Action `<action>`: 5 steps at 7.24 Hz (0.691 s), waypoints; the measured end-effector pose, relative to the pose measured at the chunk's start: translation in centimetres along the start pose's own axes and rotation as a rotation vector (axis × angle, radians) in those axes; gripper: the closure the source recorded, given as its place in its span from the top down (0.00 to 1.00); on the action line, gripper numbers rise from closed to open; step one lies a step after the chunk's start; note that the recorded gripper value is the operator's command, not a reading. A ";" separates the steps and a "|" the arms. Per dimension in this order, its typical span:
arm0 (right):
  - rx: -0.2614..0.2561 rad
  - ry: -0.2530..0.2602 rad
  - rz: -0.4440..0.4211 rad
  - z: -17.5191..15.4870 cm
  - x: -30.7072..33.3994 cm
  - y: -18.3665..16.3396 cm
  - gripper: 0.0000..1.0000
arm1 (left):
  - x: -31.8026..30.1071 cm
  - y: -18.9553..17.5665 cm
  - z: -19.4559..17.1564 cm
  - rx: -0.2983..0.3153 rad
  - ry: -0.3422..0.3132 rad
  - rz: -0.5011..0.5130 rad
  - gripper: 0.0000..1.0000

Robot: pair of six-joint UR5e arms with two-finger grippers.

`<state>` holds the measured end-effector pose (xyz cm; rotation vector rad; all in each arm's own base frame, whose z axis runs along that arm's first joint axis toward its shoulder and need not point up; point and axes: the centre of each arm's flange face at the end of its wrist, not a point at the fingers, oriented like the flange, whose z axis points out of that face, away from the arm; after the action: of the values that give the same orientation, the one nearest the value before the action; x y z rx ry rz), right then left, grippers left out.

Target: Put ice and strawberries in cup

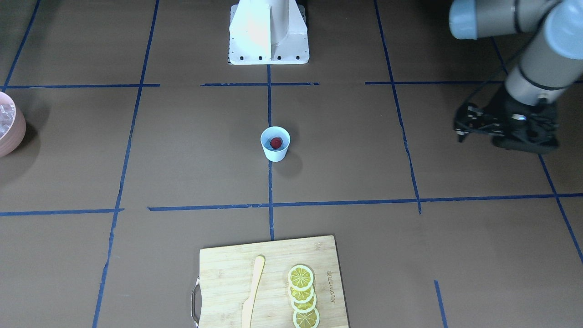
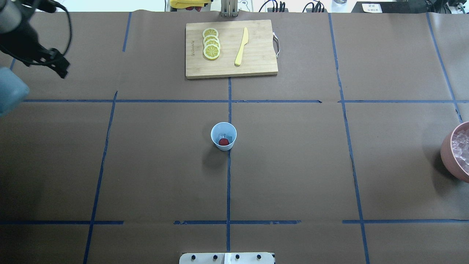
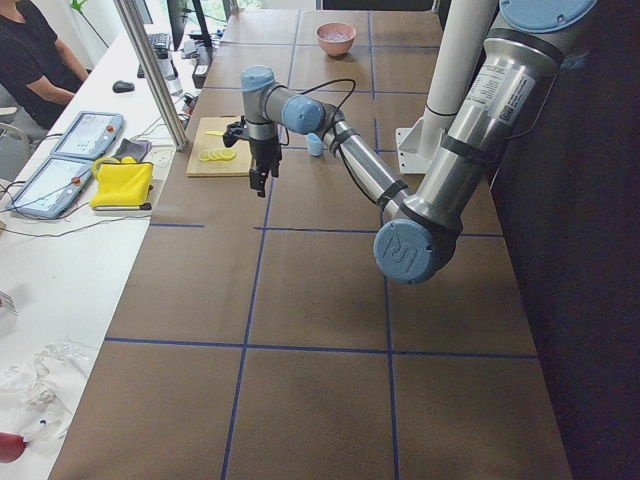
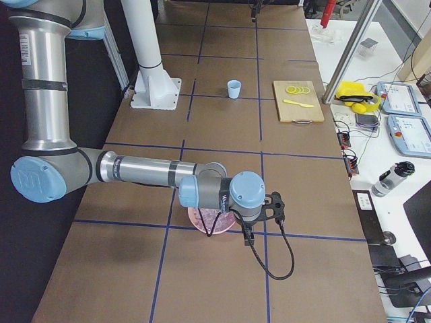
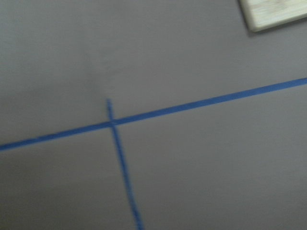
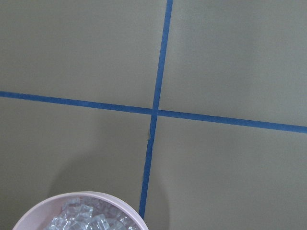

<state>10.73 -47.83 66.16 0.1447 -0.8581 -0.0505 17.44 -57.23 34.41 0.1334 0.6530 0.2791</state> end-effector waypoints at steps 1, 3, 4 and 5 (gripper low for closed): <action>0.007 -0.003 0.022 0.0 -0.1 0.0 0.99 | -5.1 0.1 0.2 -0.025 0.030 0.001 1.00; 0.015 -0.013 0.032 -0.1 -0.4 -0.1 0.99 | -16.6 1.1 0.3 -0.045 0.095 0.005 1.00; 0.016 -0.015 0.032 -0.2 -0.4 -0.2 0.99 | -21.8 2.4 0.6 -0.052 0.102 -0.002 1.00; 0.018 -0.017 0.029 -0.2 -0.5 -0.3 0.99 | -26.0 4.1 1.5 -0.065 0.110 -0.012 1.00</action>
<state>10.57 -48.01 65.57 0.1489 -0.8773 -0.0169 -2.26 -61.07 51.54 0.0514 0.7531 0.2971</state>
